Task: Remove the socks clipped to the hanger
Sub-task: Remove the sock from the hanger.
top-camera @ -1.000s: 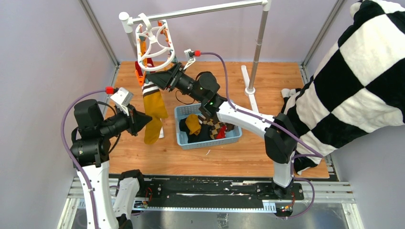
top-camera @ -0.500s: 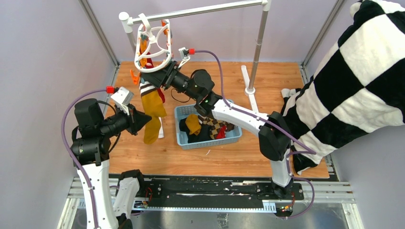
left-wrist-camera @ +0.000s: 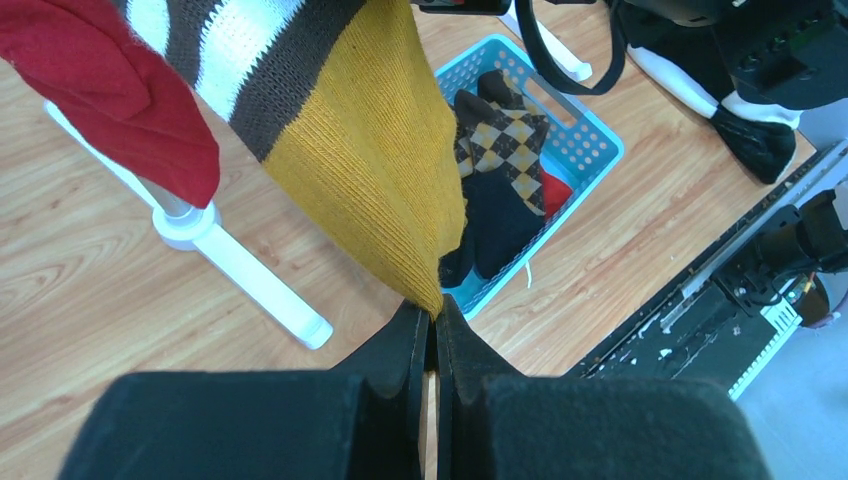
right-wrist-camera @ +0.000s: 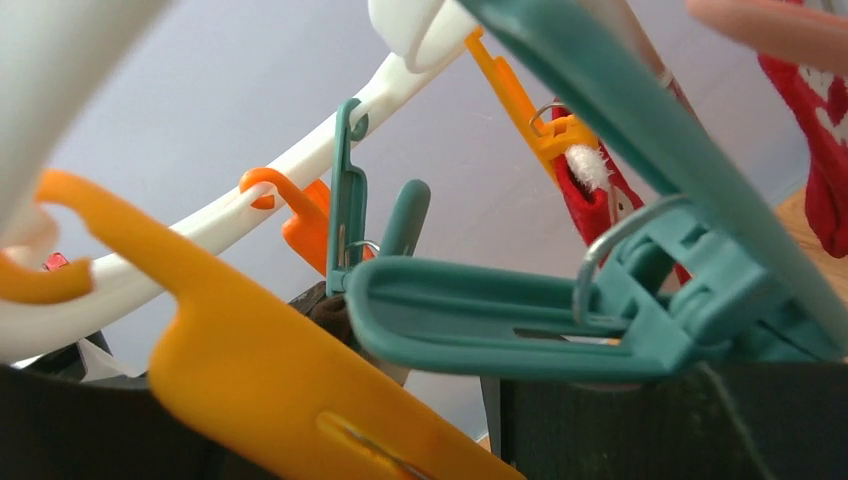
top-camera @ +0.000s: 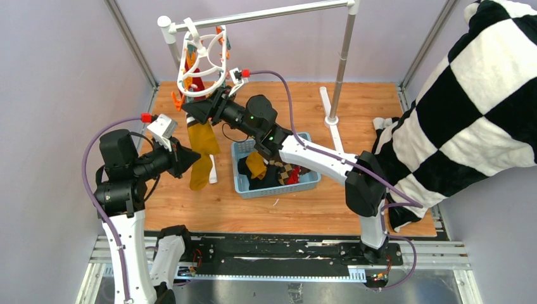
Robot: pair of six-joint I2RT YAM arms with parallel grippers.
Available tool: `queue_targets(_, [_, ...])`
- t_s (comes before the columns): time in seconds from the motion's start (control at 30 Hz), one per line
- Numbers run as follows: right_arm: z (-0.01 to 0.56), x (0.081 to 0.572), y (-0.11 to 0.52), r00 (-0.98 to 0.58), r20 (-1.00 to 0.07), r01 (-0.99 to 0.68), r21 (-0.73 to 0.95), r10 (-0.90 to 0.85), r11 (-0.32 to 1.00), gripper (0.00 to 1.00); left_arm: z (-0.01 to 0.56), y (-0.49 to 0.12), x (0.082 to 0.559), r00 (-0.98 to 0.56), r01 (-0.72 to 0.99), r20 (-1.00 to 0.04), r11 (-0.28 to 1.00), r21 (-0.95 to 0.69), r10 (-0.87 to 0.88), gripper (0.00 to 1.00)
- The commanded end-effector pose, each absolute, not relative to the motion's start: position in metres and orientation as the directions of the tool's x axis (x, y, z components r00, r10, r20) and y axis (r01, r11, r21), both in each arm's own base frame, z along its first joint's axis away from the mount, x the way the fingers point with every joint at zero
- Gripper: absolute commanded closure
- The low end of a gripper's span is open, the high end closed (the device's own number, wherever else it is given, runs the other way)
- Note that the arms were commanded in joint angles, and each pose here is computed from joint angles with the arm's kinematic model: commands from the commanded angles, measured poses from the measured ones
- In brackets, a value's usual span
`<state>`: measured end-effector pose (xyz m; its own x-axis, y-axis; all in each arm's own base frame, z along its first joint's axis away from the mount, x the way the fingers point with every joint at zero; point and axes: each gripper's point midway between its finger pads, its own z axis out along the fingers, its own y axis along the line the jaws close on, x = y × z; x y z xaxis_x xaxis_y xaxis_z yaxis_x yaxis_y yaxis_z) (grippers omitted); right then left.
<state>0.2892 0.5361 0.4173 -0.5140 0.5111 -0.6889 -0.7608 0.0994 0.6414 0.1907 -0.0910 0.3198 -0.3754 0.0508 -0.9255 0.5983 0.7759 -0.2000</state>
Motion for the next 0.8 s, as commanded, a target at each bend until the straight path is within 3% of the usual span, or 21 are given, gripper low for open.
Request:
queue_targets(0.0, [0.445, 0.286, 0.525, -0.438, -0.711, -0.787, 0.599, 0.550, 0.148, 0.44, 0.322, -0.092, 0.189, -0.366, 0.605, -0.929, 0.774, -0.187, 0.061, 1.00])
queue_targets(0.6, [0.463, 0.300, 0.526, -0.363, -0.748, -0.798, 0.557, 0.556, 0.229, 0.55, 0.322, -0.089, 0.189, -0.348, 0.600, -0.934, 0.785, -0.153, 0.084, 1.00])
queue_targets(0.77, [0.464, 0.302, 0.527, -0.357, -0.750, -0.798, 0.555, 0.557, 0.235, 0.64, 0.321, -0.089, 0.189, -0.347, 0.603, -0.934, 0.783, -0.151, 0.087, 1.00])
